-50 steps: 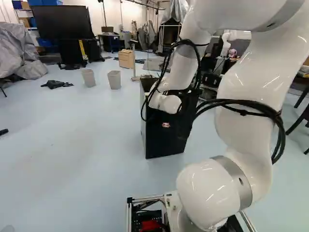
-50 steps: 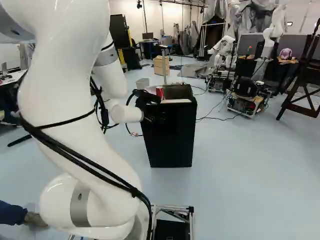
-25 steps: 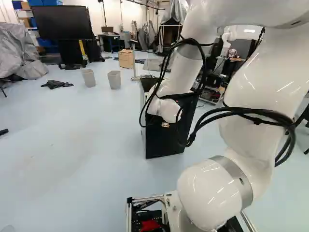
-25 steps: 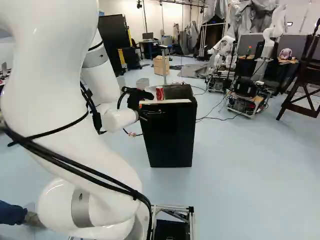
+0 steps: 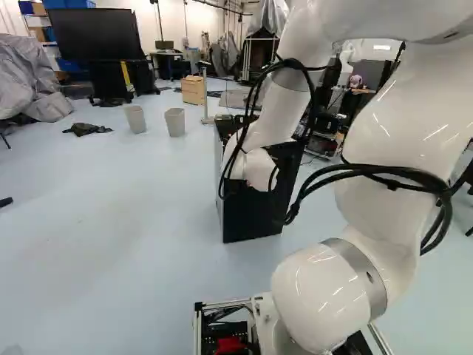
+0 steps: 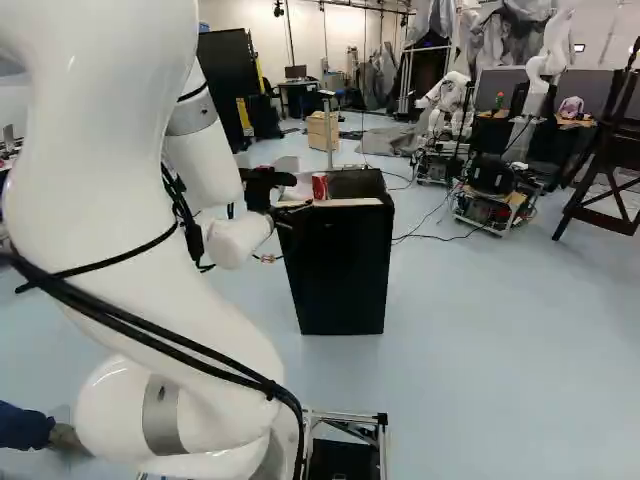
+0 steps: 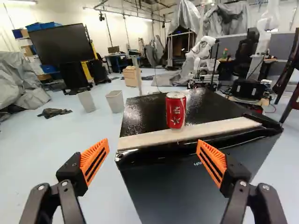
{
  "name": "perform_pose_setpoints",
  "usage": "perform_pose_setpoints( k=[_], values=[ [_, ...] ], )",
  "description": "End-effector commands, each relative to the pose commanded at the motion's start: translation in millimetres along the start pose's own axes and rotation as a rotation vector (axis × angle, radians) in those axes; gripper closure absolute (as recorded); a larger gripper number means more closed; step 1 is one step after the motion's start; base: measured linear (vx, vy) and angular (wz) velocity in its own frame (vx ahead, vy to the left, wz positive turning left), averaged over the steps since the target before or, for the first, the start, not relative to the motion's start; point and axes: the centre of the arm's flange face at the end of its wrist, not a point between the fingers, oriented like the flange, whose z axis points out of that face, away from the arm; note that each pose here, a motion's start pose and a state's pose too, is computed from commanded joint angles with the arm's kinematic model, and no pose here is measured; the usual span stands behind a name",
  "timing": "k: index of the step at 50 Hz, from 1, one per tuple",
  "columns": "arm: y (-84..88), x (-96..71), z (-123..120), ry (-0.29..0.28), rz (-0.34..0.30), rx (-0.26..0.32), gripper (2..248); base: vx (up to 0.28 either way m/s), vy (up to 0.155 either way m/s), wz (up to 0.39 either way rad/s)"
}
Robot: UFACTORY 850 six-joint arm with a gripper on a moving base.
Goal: Grab a drink from the fridge
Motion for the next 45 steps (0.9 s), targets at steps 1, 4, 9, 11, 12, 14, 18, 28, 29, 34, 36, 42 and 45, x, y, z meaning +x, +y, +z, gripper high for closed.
perform_pose_setpoints(
  k=[1, 4, 9, 11, 12, 14, 18, 28, 29, 34, 36, 42, 45],
  values=[
    [0.8, -0.4, 1, 0.000, -0.001, -0.001, 3, 0.000, 0.000, 0.000],
    [3.9, -2.2, 6, -0.001, -0.003, -0.008, 3, 0.000, 0.000, 0.000],
    [9.2, -5.5, 13, -0.007, -0.003, -0.022, 3, 0.000, 0.000, 0.000],
    [11.5, -7.0, 16, -0.010, -0.004, -0.029, 3, 0.000, 0.000, 0.000],
    [12.6, -7.8, 17, -0.012, -0.004, -0.032, 3, 0.000, 0.000, 0.000],
    [14.9, -9.3, 20, -0.015, -0.004, -0.037, 3, 0.000, 0.000, 0.000],
    [19.2, -12.5, 27, -0.022, -0.006, -0.045, 3, 0.000, 0.000, 0.000],
    [29.2, -20.9, 44, -0.038, -0.013, -0.058, 3, 0.000, 0.000, 0.000],
    [30.1, -21.8, 46, -0.039, -0.013, -0.058, 3, 0.000, 0.000, 0.000],
    [34.1, -26.2, 56, -0.046, -0.017, -0.061, 3, 0.000, 0.000, 0.000],
    [35.3, -27.4, 60, -0.047, -0.018, -0.062, 3, 0.000, 0.000, 0.000],
    [38.1, -28.7, 73, -0.045, -0.020, -0.062, 3, 0.000, 0.000, 0.000],
    [39.1, -28.8, 79, -0.041, -0.020, -0.062, 3, 0.000, 0.000, 0.000]
  ],
)
